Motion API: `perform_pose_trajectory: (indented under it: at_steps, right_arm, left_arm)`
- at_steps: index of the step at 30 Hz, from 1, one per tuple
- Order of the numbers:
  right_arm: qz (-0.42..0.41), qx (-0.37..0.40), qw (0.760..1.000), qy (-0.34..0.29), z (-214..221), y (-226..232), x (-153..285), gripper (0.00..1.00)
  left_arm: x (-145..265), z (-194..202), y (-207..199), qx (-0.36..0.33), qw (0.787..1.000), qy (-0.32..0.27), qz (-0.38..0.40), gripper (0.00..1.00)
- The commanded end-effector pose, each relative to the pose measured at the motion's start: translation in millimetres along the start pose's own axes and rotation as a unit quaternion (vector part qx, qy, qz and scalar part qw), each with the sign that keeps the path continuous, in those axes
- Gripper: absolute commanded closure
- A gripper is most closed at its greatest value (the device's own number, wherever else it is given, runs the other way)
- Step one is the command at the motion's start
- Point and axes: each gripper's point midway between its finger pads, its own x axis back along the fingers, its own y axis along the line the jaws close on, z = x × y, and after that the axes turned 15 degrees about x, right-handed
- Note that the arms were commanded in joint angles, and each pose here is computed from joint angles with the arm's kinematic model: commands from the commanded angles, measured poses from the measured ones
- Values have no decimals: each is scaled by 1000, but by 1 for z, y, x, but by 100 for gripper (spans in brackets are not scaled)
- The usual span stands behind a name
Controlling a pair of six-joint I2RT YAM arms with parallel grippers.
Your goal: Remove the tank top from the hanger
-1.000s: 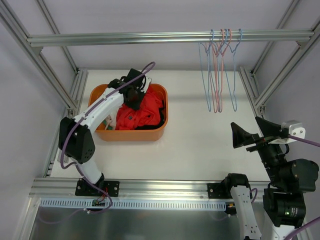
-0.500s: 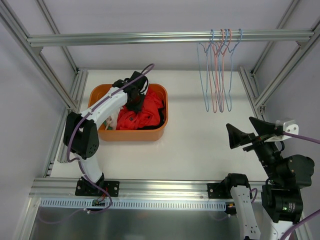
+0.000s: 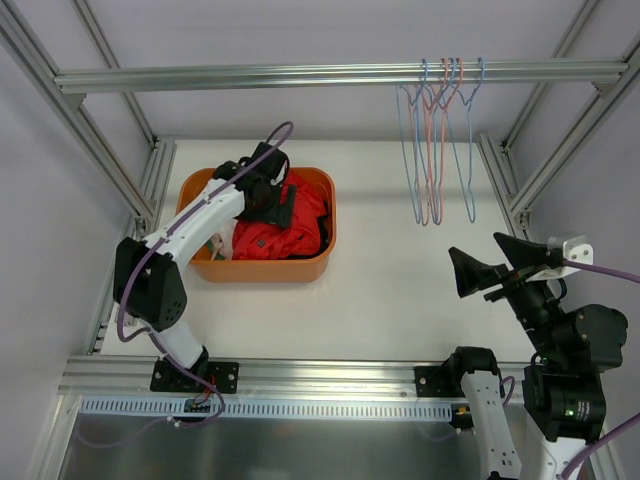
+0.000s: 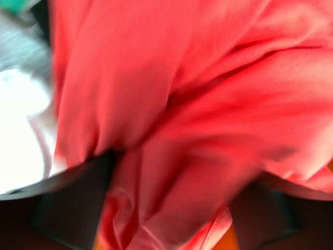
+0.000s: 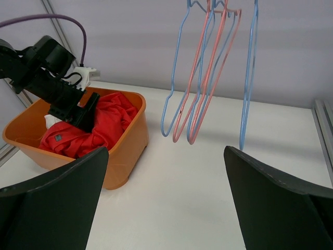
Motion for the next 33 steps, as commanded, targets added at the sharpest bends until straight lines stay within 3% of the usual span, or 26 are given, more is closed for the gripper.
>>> perform_pose_trajectory:
  at_steps: [1, 2, 3, 9, 13, 17, 25, 28, 33]
  right_arm:
    - [-5, 9, 1000, -28, -19, 0, -2, 0]
    - [-5, 10, 999, -30, -20, 1, -1, 1]
    - [-4, 11, 1000, -28, -19, 0, -3, 0]
    - [29, 11, 1000, -6, -17, -15, -5, 1]
    - [34, -8, 995, 90, 4, -29, -24, 1]
    - [90, -15, 979, 184, 34, -49, -19, 0]
    - [124, 41, 958, 255, 73, -61, 7, 0]
    - [141, 64, 952, 265, 78, -68, 16, 1]
    - [129, 56, 956, 257, 84, -60, 23, 1]
  left_arm:
    - [54, -17, 6, 36, 997, -59, 15, 14]
    - [62, -20, 6, 40, 997, -69, 21, 11]
    - [75, -23, 7, 44, 995, -86, 29, 1]
    - [140, -39, 32, 92, 977, -192, 27, 1]
    - [178, -42, 62, 136, 955, -262, -1, 1]
    - [211, -32, 91, 191, 929, -318, -6, 1]
    - [212, 20, 128, 188, 922, -338, -19, 1]
    - [208, 33, 123, 173, 928, -329, 9, 1]
    - [204, 49, 139, 171, 923, -344, -7, 1]
